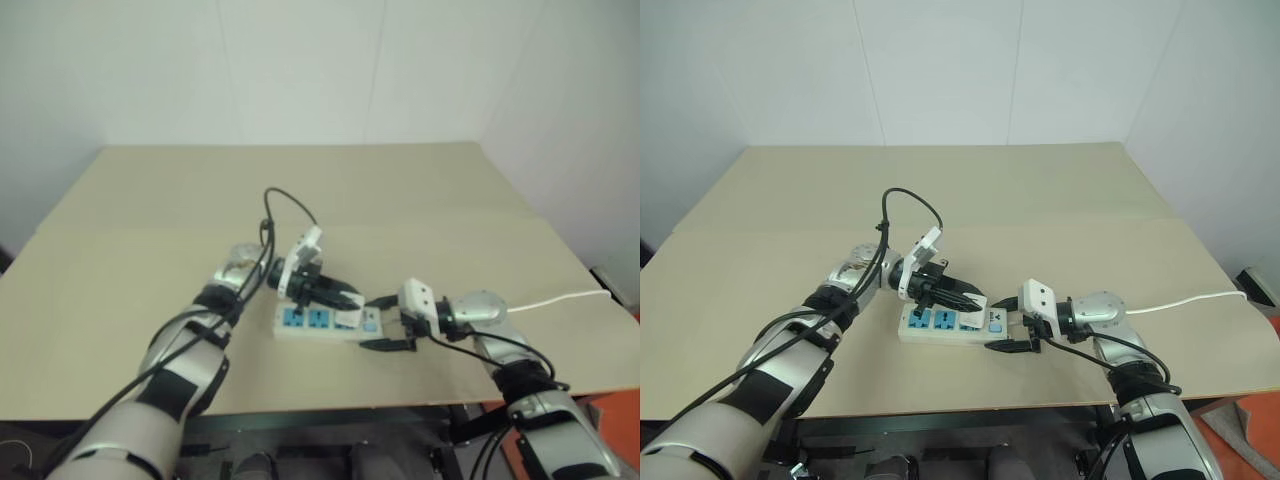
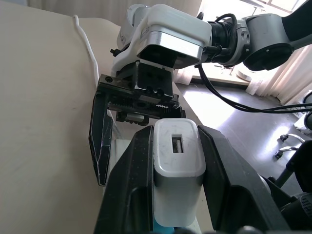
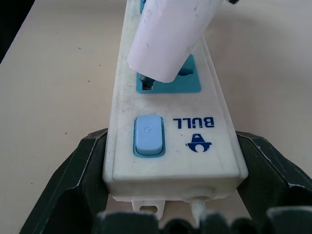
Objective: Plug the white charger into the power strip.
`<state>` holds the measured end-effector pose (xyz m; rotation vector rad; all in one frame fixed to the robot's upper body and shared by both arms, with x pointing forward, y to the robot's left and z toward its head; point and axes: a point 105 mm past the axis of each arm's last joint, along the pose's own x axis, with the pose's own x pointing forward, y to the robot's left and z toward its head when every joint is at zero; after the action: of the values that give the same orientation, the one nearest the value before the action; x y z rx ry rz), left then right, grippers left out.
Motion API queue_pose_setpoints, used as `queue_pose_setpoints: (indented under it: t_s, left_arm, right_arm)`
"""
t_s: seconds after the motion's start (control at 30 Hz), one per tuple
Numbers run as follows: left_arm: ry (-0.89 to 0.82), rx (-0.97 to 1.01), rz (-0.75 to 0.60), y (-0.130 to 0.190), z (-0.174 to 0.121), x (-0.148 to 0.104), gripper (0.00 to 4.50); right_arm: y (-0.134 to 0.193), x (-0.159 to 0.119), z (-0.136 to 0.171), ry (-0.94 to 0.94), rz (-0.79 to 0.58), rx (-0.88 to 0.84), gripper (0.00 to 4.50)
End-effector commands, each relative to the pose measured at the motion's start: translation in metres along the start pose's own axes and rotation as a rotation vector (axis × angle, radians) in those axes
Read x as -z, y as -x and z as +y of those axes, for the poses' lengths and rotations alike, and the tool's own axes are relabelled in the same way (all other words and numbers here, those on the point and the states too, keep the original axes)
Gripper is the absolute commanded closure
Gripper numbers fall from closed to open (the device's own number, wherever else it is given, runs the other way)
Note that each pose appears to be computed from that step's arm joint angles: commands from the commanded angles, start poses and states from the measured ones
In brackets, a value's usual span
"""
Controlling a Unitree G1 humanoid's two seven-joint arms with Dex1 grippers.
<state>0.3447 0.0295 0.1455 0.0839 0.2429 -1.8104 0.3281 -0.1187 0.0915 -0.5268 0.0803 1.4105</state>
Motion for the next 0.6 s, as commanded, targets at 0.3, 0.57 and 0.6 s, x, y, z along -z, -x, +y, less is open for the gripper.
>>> queue_pose_setpoints:
  t_s: [0.3,0.57,0.6]
  left_arm:
    - [-0.034,-0.010,0.098,0.005,-0.003,0.017,3.49]
    - [-0.073,-0.043,0.049,0.007,-0.003,0.019,3.49]
    - [-0.082,-0.049,0.036,0.007,-0.004,0.019,3.49]
  right_arm:
    - [-0.004,0.014,0.004,0.002,0.065,-0.003,1.09]
    - [-0.005,0.014,0.004,0.008,0.061,-0.001,1.09]
    - [-0.005,0.013,0.004,0.010,0.060,0.000,1.09]
